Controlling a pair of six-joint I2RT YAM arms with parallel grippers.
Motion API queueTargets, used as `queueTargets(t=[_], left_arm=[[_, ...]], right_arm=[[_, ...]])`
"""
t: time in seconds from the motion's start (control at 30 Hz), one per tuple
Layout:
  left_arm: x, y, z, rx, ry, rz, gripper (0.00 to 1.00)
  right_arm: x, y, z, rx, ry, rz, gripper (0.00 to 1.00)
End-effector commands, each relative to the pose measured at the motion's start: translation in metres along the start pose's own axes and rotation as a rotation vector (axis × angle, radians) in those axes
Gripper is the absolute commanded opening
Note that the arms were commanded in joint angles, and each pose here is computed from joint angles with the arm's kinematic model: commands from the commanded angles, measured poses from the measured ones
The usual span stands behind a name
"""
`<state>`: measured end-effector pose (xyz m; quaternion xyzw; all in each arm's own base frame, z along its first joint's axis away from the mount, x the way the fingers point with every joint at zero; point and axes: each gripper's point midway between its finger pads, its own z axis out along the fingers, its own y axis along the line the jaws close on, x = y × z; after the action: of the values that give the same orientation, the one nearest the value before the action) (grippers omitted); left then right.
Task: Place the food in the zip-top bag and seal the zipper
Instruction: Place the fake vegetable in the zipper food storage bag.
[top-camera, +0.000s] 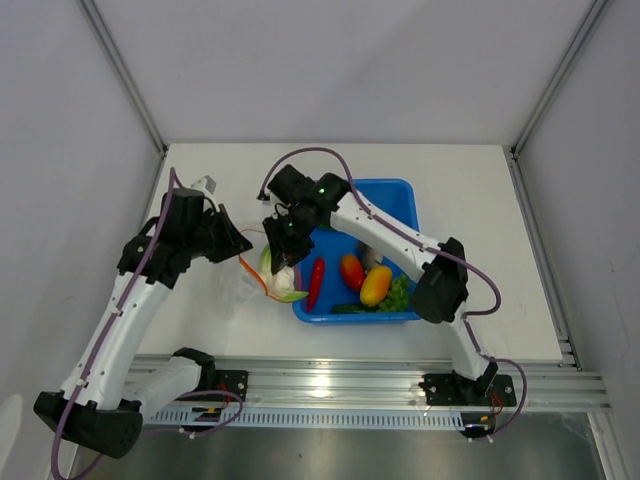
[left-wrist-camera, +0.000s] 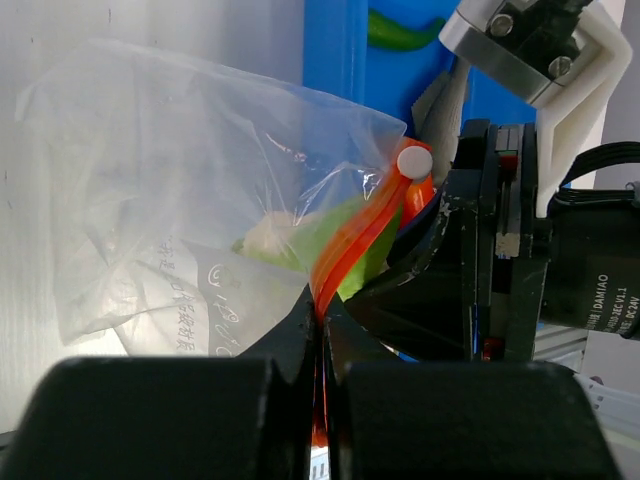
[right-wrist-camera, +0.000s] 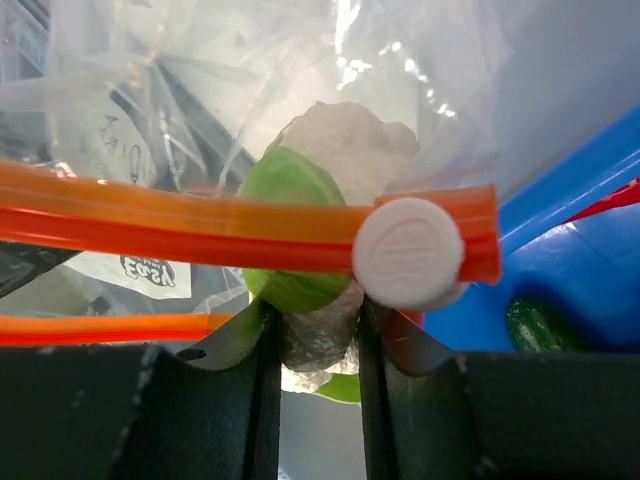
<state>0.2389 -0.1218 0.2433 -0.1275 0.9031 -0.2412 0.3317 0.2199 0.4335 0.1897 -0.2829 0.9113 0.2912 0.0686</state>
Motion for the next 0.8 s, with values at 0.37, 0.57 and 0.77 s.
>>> queueTargets(t=[0.37,0.57,0.77], left_arm=[[0.000,-0.023,0.010,0.113,0.027,-0.010,0.01],[0.004,-0.037,0.015,0.178,0.066,-0.094,0.01],[0.003,-0.060,0.021,0.269,0.121,-0.173,0.01]], right_arm=[[-0.078,0.004,-0.079,-0.392,-0.306,0.389,0.00],[-0.087,0.005,-0.068,-0.366,-0.384,0.419,0.00],[-0.081,0.014,-0.045,-0.288,-0.366,0.312,0.00]])
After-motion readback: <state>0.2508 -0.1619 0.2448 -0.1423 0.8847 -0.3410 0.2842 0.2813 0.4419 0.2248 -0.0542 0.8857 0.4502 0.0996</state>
